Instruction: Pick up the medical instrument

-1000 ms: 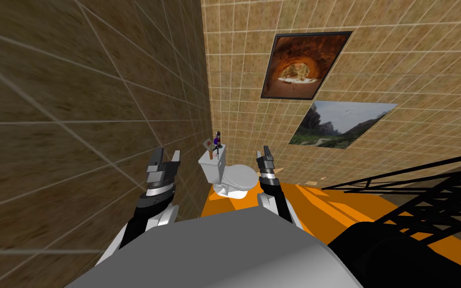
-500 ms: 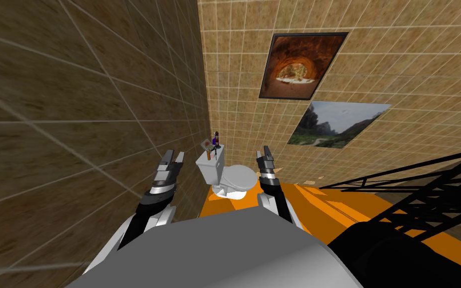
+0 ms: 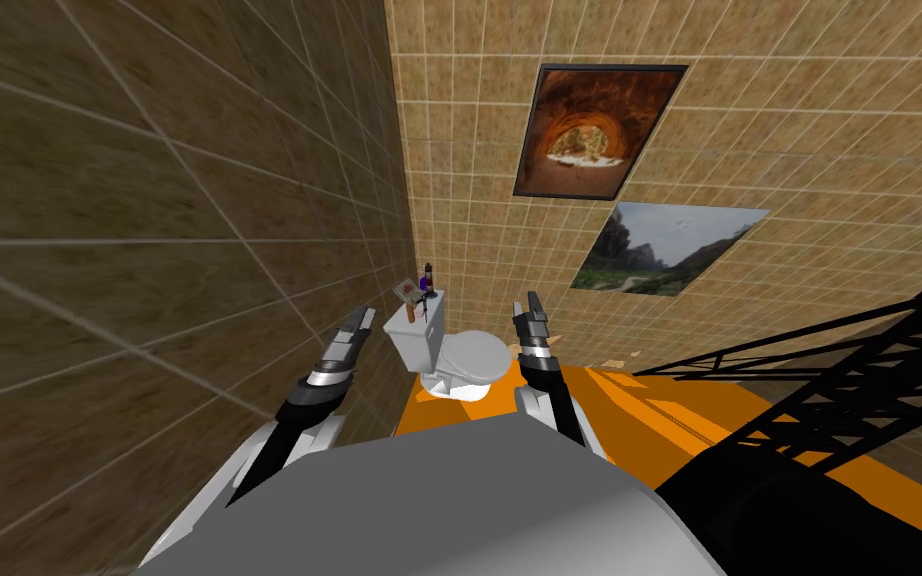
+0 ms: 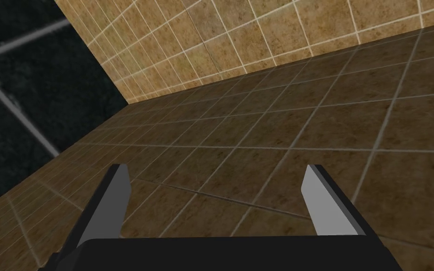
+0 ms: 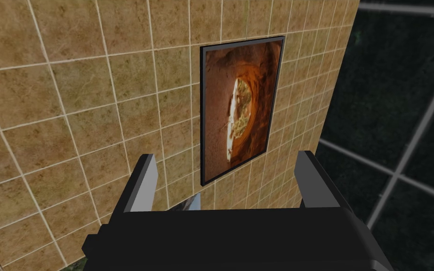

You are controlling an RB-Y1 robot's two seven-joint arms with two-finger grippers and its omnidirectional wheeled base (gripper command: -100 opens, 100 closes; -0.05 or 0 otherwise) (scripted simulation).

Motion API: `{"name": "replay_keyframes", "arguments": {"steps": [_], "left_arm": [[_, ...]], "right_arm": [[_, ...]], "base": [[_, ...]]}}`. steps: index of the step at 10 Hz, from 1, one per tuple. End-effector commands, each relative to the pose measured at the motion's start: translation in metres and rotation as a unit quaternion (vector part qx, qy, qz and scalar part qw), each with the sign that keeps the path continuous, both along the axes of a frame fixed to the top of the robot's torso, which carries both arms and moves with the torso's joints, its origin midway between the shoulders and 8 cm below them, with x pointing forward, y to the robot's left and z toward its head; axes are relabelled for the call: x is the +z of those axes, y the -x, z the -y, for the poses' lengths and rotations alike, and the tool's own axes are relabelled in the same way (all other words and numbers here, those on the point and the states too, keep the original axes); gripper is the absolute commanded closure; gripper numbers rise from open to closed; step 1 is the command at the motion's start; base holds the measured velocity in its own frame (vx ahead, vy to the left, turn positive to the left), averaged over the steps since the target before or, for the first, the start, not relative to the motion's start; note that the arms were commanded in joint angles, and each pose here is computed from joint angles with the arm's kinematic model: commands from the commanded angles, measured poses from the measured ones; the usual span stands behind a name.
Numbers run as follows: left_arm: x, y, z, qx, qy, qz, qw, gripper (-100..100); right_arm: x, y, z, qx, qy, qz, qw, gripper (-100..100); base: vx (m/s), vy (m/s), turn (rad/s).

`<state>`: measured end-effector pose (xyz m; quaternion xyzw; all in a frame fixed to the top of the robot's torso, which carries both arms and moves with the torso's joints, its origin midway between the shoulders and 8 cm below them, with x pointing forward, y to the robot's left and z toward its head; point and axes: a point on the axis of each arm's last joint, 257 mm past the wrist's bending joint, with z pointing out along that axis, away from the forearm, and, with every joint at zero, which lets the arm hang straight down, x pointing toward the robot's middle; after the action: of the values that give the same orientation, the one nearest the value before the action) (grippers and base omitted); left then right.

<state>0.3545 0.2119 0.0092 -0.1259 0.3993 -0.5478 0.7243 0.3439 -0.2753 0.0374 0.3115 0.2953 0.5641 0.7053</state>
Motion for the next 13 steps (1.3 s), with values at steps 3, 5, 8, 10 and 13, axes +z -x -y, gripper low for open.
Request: {"name": "replay_keyframes", "arguments": {"steps": [3,5,8,10,13], "left_arm": [[-0.021,-0.014,0.003,0.011,-0.070,-0.024,0.9972,-100],[-0.034,-0.021,0.002,0.018,-0.111,-0.037,0.9929,-100],[-0.055,-0.032,-0.002,0.031,-0.176,-0.055,0.9823,-100],[-0.070,-0.040,-0.008,0.040,-0.221,-0.066,0.9722,-100],[-0.090,-0.051,-0.020,0.056,-0.289,-0.081,0.9524,-100]], "right_arm": [[0.000,0.000,0.000,0.000,0.000,0.000,1.0000,0],[0.000,0.000,0.000,0.000,0.000,0.000,1.0000,0],[0.000,0.000,0.000,0.000,0.000,0.000,1.0000,0],[0.000,0.000,0.000,0.000,0.000,0.000,1.0000,0],[0.000,0.000,0.000,0.000,0.000,0.000,1.0000,0]], "base": [[0.034,-0.048,-0.039],[0.040,-0.056,-0.044],[0.044,-0.052,-0.041],[0.034,-0.061,-0.041],[0.040,-0.055,-0.044]]}}
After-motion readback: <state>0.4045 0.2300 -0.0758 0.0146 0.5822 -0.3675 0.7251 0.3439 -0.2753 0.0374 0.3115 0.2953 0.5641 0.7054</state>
